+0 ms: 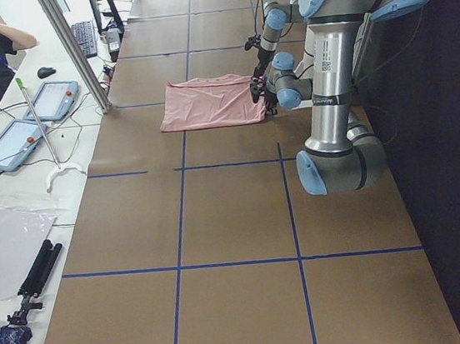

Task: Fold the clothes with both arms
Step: 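Grasp the shirt's near edge corners with both grippers, then lift the near edge with both grippers and fold it away from the robot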

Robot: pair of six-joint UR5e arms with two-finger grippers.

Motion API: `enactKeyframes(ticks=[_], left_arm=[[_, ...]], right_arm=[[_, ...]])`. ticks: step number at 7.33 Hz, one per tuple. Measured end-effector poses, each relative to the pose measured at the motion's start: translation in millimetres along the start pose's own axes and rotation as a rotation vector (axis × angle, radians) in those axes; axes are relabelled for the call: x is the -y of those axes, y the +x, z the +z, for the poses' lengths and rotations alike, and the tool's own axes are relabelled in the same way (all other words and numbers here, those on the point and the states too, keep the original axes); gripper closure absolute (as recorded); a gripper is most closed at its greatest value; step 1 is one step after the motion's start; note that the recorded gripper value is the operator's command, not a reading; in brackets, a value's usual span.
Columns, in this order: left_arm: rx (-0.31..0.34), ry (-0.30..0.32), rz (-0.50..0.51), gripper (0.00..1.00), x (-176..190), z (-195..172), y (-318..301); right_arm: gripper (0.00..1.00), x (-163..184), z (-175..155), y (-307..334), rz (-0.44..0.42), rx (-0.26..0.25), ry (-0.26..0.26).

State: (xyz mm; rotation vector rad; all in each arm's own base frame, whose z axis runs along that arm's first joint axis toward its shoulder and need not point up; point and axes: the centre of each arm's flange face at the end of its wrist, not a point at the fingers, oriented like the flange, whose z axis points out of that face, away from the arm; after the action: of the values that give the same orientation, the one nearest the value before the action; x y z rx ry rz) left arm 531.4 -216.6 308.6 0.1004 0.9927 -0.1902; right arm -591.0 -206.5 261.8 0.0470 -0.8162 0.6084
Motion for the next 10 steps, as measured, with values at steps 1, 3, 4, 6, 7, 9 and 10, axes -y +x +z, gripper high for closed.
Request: enactKeyframes(ticks=[1,3,4,6,7,9,10], left_arm=[[0.0,0.0,0.0,1.0,-0.1,0.0,0.0],[0.001,0.0,0.001,1.0,-0.1,0.4,-0.2],[0.001,0.0,0.001,1.0,-0.1,0.6,-0.3],[0.001,0.0,0.002,1.0,-0.1,0.7,-0.3],[0.001,0.0,0.002,1.0,-0.1,0.7,-0.3],[0.001,-0.001,0.002,1.0,-0.2,0.7,-0.3],[0.001,-0.002,0.002,1.0,-0.3,0.6,-0.3]], right_arm=[[0.33,-0.6,2.6,0.4,-0.001,-0.004,0.003],[0.36,-1.5,8.8,1.1,0.003,-0.012,0.009],[0.49,-1.7,10.1,1.2,0.006,-0.014,0.01],[1.0,-1.9,10.6,1.2,0.021,-0.014,0.011],[1.0,-2.0,10.2,0.8,0.038,-0.013,0.01],[1.0,-2.4,10.6,0.7,0.061,-0.011,0.011],[1.0,-2.2,10.3,0.4,0.065,-0.008,0.014]])
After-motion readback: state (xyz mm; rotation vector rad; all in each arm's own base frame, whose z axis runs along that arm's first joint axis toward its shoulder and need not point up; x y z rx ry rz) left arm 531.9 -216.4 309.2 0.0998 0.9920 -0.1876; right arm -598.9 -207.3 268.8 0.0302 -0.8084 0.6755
